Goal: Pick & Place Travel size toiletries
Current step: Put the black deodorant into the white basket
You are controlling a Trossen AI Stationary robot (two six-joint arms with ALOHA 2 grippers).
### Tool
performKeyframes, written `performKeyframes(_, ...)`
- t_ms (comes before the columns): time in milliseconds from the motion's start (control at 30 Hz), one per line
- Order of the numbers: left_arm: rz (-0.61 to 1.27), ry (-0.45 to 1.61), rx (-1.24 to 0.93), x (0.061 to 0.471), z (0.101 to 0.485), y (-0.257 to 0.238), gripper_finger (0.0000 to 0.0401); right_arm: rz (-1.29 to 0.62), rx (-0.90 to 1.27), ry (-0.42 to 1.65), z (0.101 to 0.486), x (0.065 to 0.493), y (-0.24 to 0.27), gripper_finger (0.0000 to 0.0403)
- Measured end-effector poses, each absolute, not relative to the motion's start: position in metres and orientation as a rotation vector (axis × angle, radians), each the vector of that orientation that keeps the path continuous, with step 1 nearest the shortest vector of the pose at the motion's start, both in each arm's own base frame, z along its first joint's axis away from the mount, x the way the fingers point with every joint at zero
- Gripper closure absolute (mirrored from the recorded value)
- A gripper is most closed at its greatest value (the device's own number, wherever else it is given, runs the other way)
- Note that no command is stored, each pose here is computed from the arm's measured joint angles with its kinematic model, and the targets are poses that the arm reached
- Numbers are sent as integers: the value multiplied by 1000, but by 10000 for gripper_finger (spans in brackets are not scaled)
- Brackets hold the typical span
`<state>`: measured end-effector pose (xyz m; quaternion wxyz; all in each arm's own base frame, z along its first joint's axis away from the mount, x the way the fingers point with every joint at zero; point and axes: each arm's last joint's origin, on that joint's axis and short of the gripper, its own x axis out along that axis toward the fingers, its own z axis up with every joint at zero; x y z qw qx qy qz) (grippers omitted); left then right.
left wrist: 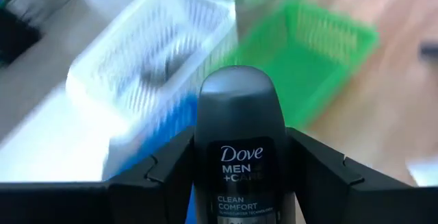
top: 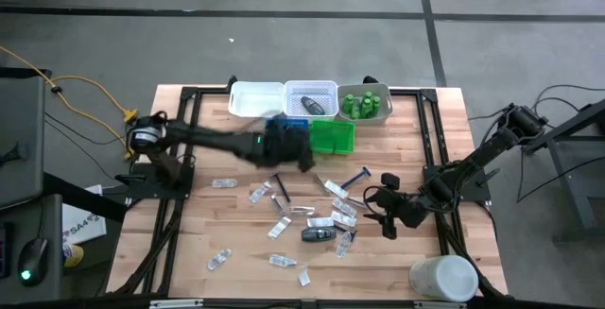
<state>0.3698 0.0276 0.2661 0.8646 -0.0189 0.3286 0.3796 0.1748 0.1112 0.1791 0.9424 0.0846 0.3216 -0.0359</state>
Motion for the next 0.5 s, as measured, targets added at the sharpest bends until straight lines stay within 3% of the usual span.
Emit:
performKeyframes(267,709,497,-69,367,287,144,210,-120,210,645,180,180,104,202)
performKeyframes(500,691,454,-163,357,266,209,210,-172,169,636,180,186,93,202)
